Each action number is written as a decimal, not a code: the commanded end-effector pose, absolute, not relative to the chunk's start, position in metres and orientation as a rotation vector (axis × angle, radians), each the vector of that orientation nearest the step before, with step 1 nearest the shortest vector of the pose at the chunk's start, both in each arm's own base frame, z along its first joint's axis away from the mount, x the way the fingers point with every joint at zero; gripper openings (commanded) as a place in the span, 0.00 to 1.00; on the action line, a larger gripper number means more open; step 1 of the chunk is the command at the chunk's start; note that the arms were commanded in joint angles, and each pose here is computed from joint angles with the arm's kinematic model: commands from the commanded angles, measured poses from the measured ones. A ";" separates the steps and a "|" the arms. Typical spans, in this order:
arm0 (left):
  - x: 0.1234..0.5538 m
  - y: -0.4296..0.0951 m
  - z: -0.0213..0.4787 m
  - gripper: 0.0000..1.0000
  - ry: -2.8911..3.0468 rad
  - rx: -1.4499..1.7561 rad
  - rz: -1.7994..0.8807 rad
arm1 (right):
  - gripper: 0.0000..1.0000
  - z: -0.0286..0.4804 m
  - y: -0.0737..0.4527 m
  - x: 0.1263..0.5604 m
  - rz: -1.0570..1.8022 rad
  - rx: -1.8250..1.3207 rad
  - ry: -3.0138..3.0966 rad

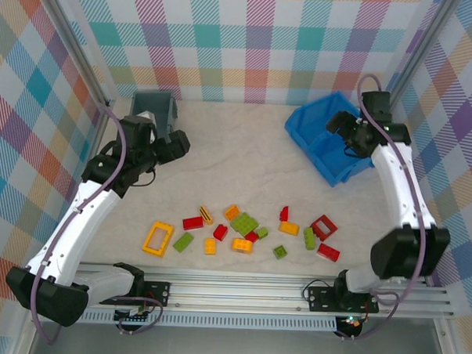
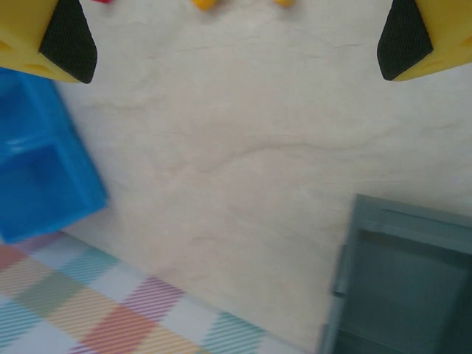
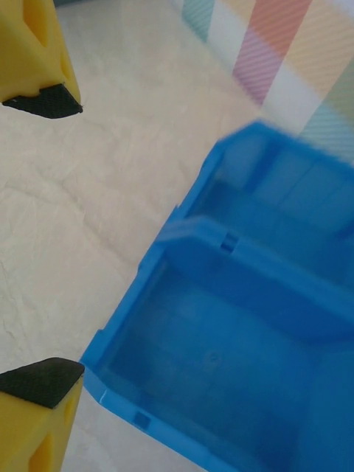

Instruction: Sort the legos into containers by color

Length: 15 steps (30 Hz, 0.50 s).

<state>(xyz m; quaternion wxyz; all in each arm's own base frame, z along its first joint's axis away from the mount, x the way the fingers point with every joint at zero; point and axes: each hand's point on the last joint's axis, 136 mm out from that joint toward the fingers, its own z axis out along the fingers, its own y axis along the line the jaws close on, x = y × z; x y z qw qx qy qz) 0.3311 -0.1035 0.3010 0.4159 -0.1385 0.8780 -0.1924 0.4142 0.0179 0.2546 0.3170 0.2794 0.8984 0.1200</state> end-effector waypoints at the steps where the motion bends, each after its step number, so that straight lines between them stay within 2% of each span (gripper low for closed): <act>1: 0.336 -0.150 0.338 1.00 2.099 -0.222 -0.781 | 0.87 0.260 0.016 0.429 0.360 0.853 2.355; 8: 0.339 -0.212 0.345 1.00 2.068 -0.003 -0.893 | 0.83 0.204 0.019 0.486 0.340 0.962 2.453; 15: 0.341 -0.238 0.334 1.00 2.076 0.056 -0.909 | 0.77 0.155 0.020 0.524 0.284 1.008 2.558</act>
